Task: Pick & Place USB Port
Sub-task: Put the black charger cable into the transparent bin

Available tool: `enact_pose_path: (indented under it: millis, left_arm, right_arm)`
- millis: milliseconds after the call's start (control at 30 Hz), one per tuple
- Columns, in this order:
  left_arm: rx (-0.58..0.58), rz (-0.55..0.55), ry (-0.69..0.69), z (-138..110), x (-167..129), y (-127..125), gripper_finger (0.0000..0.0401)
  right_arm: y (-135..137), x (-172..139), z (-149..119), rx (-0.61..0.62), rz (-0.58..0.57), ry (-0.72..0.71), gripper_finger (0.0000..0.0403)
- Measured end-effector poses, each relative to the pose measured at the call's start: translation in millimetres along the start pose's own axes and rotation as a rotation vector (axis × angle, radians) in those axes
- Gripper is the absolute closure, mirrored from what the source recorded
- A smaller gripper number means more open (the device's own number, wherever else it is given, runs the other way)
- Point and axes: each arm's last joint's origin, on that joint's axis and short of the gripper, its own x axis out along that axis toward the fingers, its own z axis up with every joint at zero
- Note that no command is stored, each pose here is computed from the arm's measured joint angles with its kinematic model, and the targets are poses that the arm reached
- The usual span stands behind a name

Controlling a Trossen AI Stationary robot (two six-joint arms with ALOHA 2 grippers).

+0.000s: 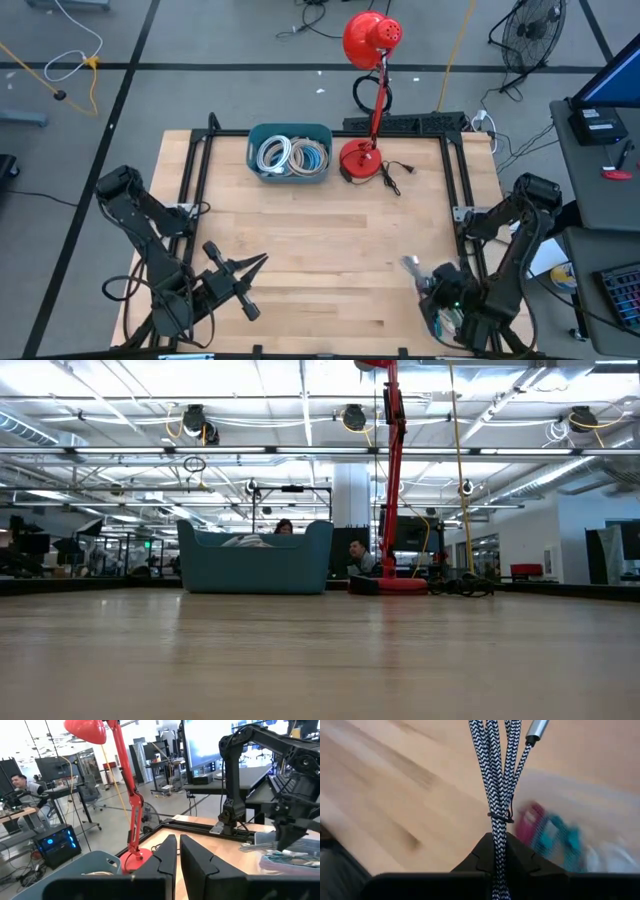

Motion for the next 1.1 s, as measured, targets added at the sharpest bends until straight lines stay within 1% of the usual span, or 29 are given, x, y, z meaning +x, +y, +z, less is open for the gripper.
enact_pose_path:
  millis: [33,100,300,433,700,933,1100]
  left_arm:
    - [0.000,0.000,0.000,0.0,0.0,0.0,0.0375]
    - [0.000,0.000,0.000,0.0,0.0,0.0,0.0375]
    - [-0.001,0.000,0.000,-0.1,0.0,0.0,0.0375]
    - [-0.014,-0.003,0.000,-2.3,0.0,-0.3,0.0375]
    - [-0.037,-0.008,0.000,-4.3,-0.2,-0.5,0.0375]
    - [-0.050,-0.052,0.002,-5.9,-0.3,-1.9,0.0375]
    - [-0.065,-0.053,0.003,-6.3,-0.3,-2.1,0.0375]
  right_arm:
    - [-1.8,-0.7,-1.6,0.010,-0.028,0.033,0.0391]
    - [-1.8,-2.1,-5.0,0.019,-0.035,0.075,0.0392]
    - [3.9,-7.1,-19.1,0.039,0.053,0.173,0.0392]
    - [-0.4,-11.1,-25.7,0.028,0.061,0.185,0.0392]
    - [-10.5,-14.5,-26.8,-0.007,0.018,0.154,0.0392]
    - [-17.7,-20.2,-35.2,-0.020,-0.023,0.230,0.0392]
    - [-20.2,-21.1,-35.8,-0.030,-0.042,0.234,0.0392]
